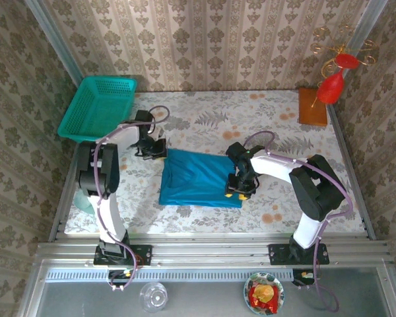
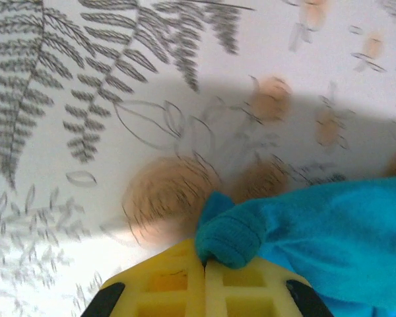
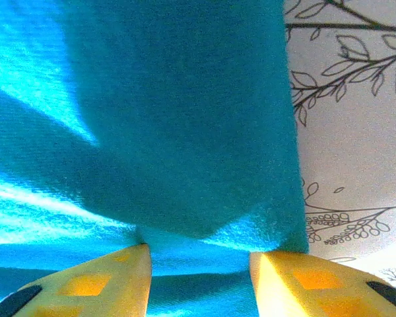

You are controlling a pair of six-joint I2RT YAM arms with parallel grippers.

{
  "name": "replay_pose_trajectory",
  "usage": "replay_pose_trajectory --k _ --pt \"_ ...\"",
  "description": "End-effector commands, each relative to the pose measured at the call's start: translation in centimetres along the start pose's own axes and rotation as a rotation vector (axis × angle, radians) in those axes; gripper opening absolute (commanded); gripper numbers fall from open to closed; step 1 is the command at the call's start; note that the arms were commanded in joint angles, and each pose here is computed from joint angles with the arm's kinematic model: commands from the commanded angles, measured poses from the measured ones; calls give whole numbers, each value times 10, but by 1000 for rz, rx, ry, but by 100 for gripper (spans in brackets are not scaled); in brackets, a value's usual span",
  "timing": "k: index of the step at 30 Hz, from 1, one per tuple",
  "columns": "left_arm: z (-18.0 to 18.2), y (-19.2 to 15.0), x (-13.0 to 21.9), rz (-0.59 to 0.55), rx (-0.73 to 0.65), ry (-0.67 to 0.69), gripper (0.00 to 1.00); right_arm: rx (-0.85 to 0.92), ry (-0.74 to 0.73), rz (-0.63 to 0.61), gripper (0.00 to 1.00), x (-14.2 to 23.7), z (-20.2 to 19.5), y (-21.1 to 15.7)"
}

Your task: Fold the inside-out t-shirt

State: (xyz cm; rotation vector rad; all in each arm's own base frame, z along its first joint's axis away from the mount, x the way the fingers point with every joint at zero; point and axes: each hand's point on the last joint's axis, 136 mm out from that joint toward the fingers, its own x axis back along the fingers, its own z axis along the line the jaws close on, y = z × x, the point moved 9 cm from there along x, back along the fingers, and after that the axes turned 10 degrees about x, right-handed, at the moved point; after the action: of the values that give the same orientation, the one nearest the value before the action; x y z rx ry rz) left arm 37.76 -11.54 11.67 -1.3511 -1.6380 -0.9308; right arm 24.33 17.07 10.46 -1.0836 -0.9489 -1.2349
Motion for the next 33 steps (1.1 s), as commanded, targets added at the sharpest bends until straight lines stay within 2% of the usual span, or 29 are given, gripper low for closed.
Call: replay_pose_trajectory --k 1,6,9,14,22,30,33 --pt "7 12 3 -10 14 38 11 -5 -86 45 47 -3 -14 -12" --pt "0 -2 33 -58 -3 22 33 6 -62 15 47 8 -7 -8" --pt "-4 -21 51 -56 -3 -15 38 12 -8 -8 48 17 2 -5" --pt "-5 -69 60 3 -5 -18 37 29 32 -53 48 35 13 0" --pt "6 -138 46 116 49 78 29 36 72 -76 48 40 21 7" --pt "12 -158 19 197 60 92 29 46 94 -56 47 32 27 7" --pt "15 -161 15 212 56 122 23 47 97 -58 47 31 28 8"
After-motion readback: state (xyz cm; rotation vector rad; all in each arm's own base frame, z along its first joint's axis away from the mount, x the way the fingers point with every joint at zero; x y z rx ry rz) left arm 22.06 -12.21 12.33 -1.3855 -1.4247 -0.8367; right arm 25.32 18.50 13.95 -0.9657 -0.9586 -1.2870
